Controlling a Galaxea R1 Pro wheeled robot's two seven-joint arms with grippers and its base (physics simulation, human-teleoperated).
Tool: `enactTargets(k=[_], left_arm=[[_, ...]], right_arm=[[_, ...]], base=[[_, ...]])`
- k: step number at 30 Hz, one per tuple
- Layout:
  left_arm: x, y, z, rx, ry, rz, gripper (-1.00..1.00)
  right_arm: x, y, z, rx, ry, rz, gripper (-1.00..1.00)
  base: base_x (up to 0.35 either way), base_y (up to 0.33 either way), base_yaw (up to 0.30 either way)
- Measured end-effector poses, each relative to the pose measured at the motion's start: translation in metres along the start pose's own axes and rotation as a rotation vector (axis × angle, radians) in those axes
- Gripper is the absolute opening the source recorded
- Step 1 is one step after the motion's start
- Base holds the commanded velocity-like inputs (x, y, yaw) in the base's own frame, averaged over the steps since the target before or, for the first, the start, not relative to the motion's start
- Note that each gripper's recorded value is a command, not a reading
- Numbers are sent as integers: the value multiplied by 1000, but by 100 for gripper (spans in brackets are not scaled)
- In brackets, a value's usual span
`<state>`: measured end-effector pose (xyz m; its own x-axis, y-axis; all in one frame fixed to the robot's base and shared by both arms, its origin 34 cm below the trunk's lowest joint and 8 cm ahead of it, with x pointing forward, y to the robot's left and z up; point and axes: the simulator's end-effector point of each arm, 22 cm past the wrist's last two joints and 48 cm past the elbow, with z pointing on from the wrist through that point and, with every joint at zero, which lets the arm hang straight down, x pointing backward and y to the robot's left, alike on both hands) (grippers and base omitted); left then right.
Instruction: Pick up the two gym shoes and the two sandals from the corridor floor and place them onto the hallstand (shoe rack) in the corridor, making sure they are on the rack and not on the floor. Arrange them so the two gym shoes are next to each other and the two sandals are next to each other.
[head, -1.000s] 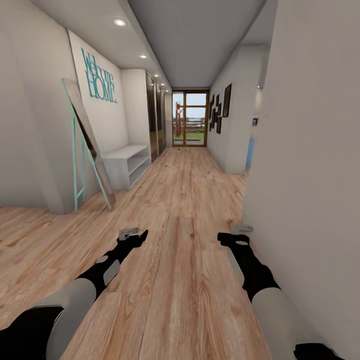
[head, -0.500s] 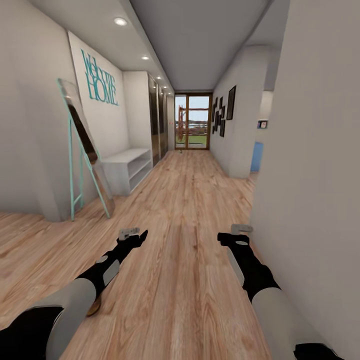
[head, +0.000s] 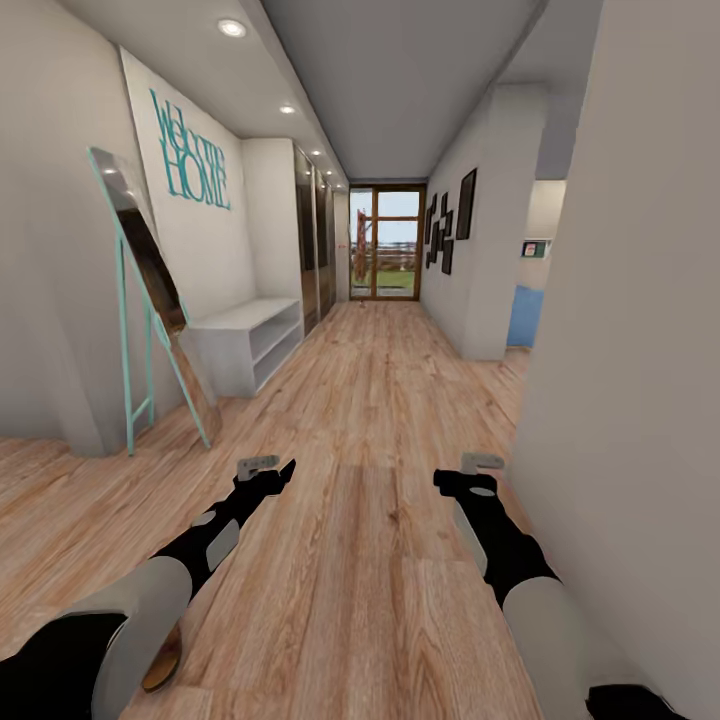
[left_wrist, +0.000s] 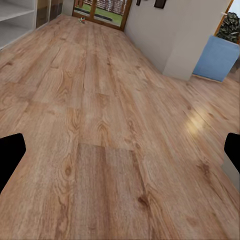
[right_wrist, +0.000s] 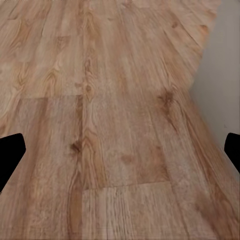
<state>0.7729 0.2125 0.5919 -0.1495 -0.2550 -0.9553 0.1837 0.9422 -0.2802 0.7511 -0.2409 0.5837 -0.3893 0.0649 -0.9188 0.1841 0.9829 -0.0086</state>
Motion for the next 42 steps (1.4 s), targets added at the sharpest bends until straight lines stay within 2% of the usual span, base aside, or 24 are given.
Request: enactTargets(k=[8, 9, 11, 14, 19, 30, 42], left_arm=[[0, 0, 0, 0, 0, 1, 100], [0, 0, 0, 0, 0, 1, 100], [0, 0, 0, 0, 0, 1, 100], [0, 0, 0, 1, 0, 1, 100], [0, -1, 0, 1, 1, 1, 100], [0, -1, 0, 2, 1, 1, 100], [0, -1, 0, 2, 0, 0, 100]], right_arm=[[52, 2, 10, 3, -88, 17, 100], [51, -1, 2, 4, -262, 61, 100], [55, -5, -6, 9, -335, 85, 100], [53, -7, -8, 10, -362, 94, 100], [60, -9, -10, 14, -365, 100, 100], [111, -13, -11, 21, -259, 72, 100], [120, -15, -12, 24, -242, 67, 100]], base=[[348, 0, 0], [348, 0, 0], [348, 0, 0], [348, 0, 0], [348, 0, 0], [348, 0, 0], [348, 0, 0]])
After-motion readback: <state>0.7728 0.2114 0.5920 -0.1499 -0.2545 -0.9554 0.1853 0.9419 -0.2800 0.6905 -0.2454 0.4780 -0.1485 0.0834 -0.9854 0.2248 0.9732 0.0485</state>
